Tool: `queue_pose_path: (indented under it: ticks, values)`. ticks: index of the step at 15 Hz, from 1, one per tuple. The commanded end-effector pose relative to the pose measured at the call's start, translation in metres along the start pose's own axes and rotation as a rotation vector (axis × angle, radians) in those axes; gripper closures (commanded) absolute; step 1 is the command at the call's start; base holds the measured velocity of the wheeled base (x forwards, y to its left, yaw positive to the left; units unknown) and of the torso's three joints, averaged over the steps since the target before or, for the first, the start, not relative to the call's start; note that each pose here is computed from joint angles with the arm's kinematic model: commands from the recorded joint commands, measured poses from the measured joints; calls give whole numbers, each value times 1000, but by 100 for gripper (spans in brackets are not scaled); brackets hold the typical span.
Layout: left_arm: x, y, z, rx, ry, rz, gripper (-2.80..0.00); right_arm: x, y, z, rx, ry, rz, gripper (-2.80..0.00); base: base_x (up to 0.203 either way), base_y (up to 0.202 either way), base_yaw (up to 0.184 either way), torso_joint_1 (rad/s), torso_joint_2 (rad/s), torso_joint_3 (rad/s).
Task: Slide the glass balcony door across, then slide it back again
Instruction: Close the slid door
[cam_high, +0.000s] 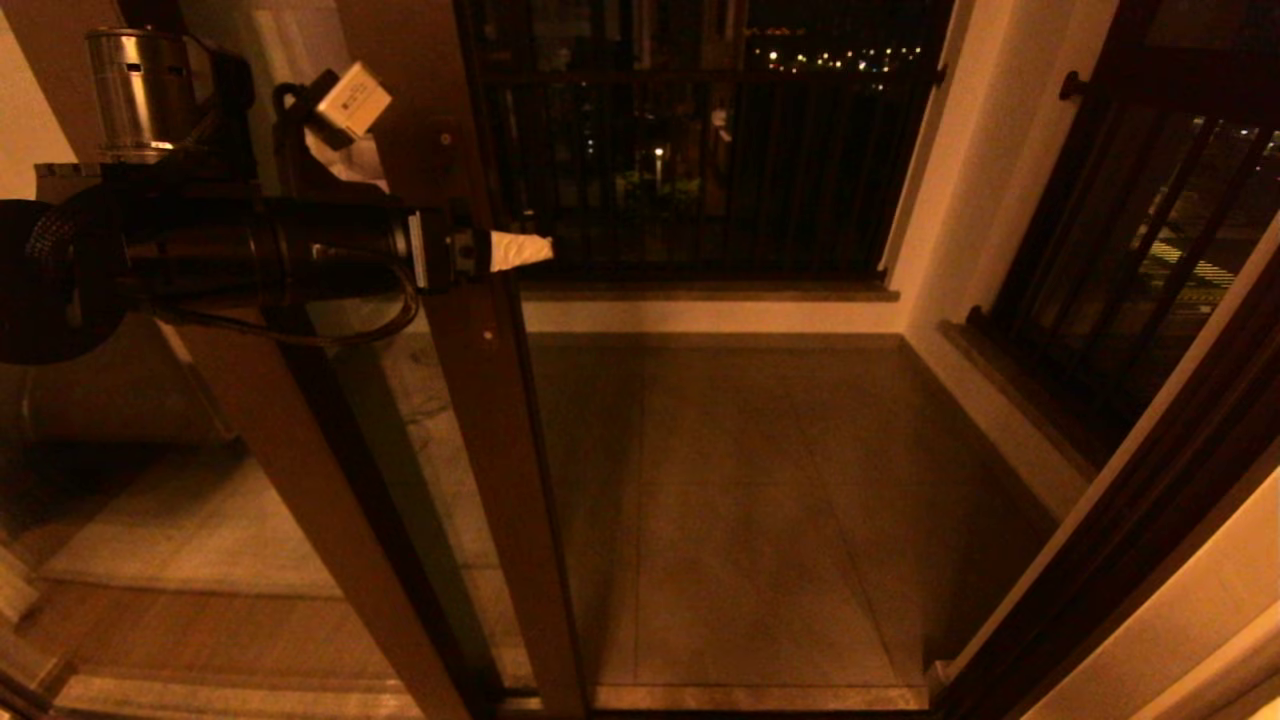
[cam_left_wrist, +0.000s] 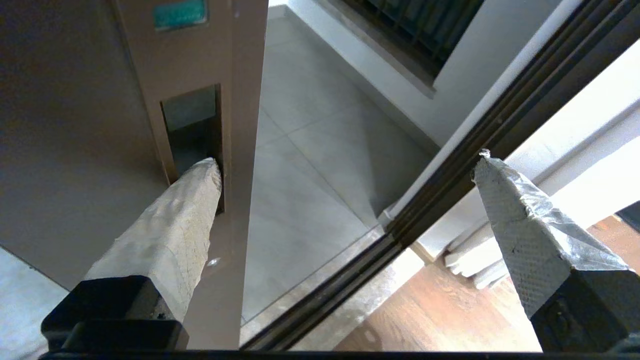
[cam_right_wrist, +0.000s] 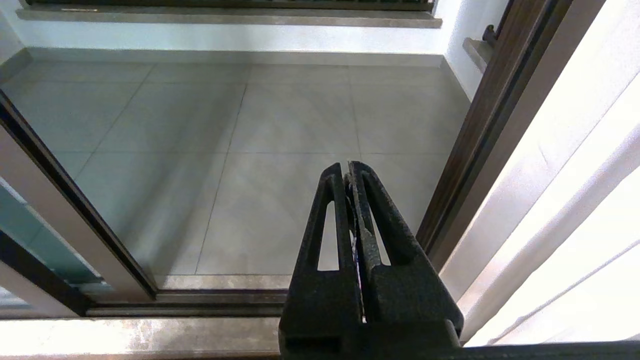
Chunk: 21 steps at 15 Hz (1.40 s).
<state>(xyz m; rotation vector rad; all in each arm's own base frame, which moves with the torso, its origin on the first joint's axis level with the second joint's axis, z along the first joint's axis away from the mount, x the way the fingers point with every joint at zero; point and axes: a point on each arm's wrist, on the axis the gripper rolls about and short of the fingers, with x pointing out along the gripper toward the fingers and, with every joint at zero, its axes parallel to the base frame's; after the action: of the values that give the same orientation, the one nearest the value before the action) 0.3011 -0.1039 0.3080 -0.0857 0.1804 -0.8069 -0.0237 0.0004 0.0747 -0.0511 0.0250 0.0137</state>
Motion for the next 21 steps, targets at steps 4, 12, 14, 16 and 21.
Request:
queue_pose_path:
  ticks: [4, 12, 14, 16, 21]
  values:
    - [-1, -3, 2, 6, -7, 4, -280, 0, 0, 0, -1, 1, 1, 0, 0, 0, 0, 0, 0, 0]
    - [2, -7, 2, 8, -5, -8, -280, 0, 0, 0, -1, 1, 1, 0, 0, 0, 0, 0, 0, 0]
    - [3, -9, 2, 9, -4, -13, -280, 0, 0, 0, -1, 2, 1, 0, 0, 0, 0, 0, 0, 0]
    - [4, -11, 2, 10, -3, -22, -280, 0, 0, 0, -1, 1, 1, 0, 0, 0, 0, 0, 0, 0]
    - [8, -16, 0, 9, 4, -40, -280, 0, 0, 0, -1, 1, 1, 0, 0, 0, 0, 0, 0, 0]
